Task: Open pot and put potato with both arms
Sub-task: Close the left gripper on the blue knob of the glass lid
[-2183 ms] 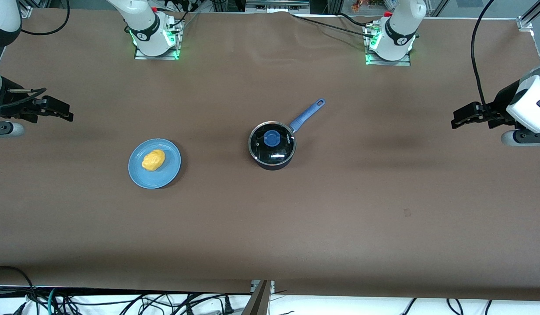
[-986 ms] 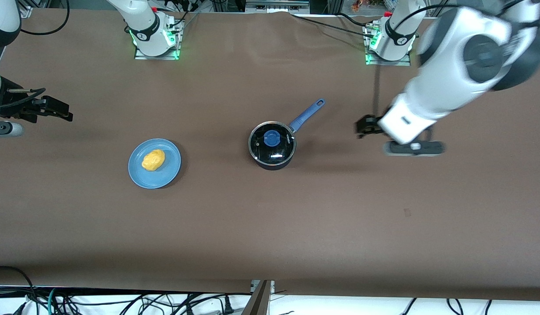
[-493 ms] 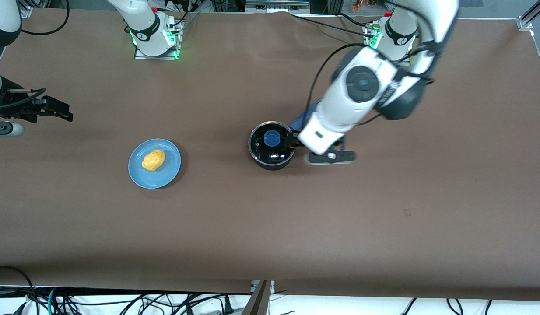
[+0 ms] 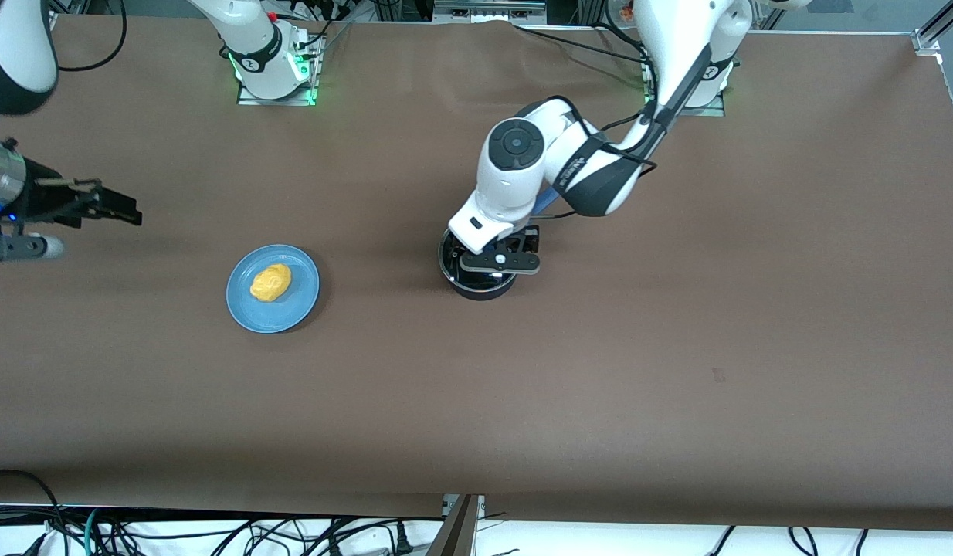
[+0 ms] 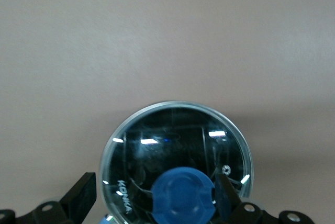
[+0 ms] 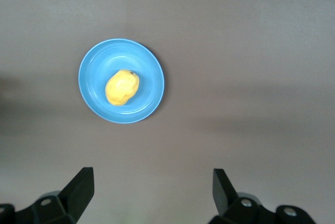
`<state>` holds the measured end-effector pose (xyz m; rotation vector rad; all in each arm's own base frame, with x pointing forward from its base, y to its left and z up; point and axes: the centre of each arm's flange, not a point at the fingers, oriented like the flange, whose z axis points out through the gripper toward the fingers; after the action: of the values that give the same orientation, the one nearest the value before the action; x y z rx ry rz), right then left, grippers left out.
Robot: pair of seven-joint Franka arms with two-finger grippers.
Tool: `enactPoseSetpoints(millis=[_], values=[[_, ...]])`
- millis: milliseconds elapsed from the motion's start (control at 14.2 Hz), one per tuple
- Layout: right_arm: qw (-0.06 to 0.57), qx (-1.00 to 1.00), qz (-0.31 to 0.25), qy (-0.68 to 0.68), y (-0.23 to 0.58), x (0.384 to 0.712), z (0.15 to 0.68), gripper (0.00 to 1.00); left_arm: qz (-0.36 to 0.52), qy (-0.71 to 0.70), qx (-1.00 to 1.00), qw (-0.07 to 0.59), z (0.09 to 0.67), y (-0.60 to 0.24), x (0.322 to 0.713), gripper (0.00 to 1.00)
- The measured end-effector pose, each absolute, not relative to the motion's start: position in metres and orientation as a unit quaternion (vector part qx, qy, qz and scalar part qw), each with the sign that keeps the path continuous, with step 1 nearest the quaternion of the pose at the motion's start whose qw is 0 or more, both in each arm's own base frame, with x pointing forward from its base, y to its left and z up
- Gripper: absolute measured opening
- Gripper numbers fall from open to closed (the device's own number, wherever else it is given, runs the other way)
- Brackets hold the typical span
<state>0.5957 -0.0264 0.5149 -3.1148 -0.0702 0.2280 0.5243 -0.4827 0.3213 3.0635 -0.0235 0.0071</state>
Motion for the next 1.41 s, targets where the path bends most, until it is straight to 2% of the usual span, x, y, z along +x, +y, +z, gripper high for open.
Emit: enactPoseSetpoints(millis=[634,845,915,1056,1338,1408], values=[[0.008,-0.997,0.078,-0.015,-0.029,0.599,0.509,1.0,-0.008,-0.033,0.999,0.022,0.294,-0.504,0.502,1.0],[0.008,-0.997,0.081,-0.015,-0.029,0.598,0.509,1.0,-0.009,-0.03,0.999,0.021,0.291,-0.505,0.502,0.89],[0.009,-0.996,0.083,-0.015,-0.029,0.598,0.509,1.0,-0.01,-0.027,0.999,0.021,0.291,-0.505,0.502,0.89],[0.009,-0.996,0.084,-0.016,-0.028,0.598,0.509,1.0,-0.01,-0.025,0.999,0.021,0.291,-0.505,0.502,0.78],[0.009,-0.996,0.087,-0.016,-0.027,0.597,0.509,1.0,-0.01,-0.024,0.999,0.02,0.289,-0.505,0.501,0.74],[0.009,-0.996,0.089,-0.016,-0.027,0.596,0.508,1.0,-0.01,-0.024,0.999,0.021,0.29,-0.505,0.501,0.68]])
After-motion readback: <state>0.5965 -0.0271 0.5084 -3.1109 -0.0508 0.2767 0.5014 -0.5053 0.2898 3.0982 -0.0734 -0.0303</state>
